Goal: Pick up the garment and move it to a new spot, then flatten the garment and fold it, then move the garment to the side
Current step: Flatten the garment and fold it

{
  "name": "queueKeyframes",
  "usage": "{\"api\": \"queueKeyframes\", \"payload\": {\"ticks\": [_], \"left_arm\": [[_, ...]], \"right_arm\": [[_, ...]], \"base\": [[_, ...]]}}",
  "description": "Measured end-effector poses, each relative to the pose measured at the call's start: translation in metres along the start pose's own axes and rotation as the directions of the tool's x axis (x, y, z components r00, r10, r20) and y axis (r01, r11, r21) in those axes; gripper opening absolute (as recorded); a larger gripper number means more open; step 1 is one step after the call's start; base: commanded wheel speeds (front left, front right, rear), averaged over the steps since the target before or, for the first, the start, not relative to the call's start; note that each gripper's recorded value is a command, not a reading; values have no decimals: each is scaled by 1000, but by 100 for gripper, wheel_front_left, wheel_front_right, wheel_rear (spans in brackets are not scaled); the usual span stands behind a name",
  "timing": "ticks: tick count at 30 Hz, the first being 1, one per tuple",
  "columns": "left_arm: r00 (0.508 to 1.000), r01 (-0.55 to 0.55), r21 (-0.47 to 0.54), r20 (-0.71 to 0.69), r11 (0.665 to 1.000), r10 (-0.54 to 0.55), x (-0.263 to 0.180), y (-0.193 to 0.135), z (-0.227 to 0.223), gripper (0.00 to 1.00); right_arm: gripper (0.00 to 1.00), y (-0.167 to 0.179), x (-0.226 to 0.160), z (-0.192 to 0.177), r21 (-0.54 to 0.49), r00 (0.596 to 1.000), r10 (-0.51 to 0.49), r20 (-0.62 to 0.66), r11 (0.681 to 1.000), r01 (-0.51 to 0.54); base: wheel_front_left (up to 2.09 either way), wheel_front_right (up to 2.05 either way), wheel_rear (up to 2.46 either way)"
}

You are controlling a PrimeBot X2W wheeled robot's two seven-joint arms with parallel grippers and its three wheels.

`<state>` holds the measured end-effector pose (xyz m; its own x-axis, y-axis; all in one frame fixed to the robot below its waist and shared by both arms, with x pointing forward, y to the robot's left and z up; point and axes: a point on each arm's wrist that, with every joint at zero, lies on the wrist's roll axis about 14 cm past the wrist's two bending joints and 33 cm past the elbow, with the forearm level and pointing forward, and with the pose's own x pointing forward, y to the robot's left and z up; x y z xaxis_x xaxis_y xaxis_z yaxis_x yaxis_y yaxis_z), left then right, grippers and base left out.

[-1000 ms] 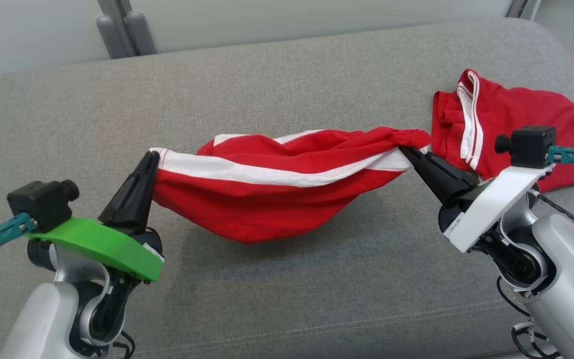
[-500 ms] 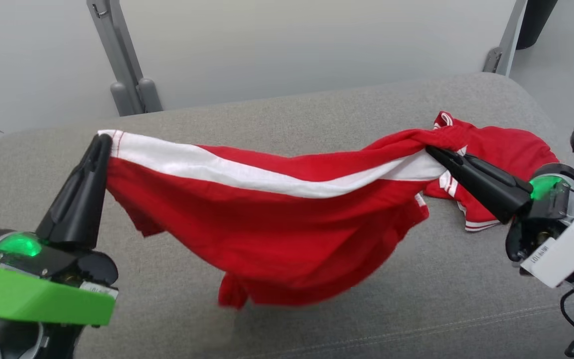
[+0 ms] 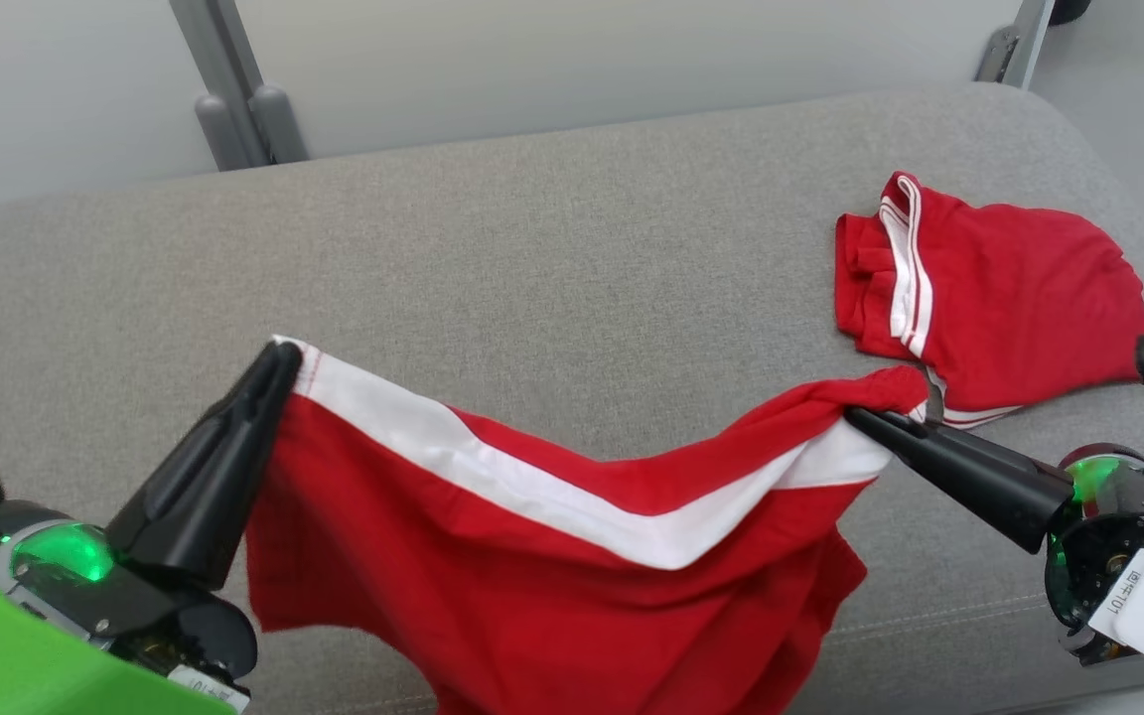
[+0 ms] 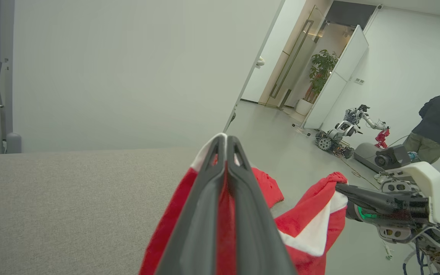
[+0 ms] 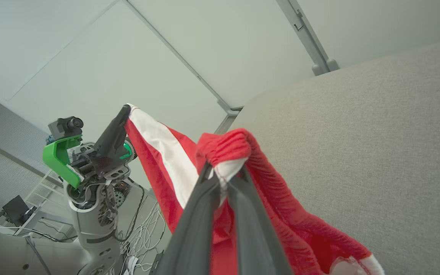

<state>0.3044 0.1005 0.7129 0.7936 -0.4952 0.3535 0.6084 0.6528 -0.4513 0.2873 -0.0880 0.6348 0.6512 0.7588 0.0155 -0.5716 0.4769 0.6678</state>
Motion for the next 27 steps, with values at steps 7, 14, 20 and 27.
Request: {"api": "queueKeyframes", "payload": {"ticks": [7,14,20,27], "left_arm": [[952,-109,-96,-297,989,76,24,58,-64,0],[969,-169,36,-179,985,173,102,122,-13,0],[956,-68,224,293,972,0,163,78,118,0],[983,-184,13,-6,983,184,163,154,-29,0]], "right_arm": [[0,-47,30,-14,211,988,-57,-142,974,86],[0,-92,82,156,7,938,-134,319,990,139],[0,-45,124,248,-142,776,86,624,990,4],[0,-139,196,108,75,952,-115,284,992,97]], "base": [[0,0,0],[0,0,0],[0,0,0],[0,0,0]]}}
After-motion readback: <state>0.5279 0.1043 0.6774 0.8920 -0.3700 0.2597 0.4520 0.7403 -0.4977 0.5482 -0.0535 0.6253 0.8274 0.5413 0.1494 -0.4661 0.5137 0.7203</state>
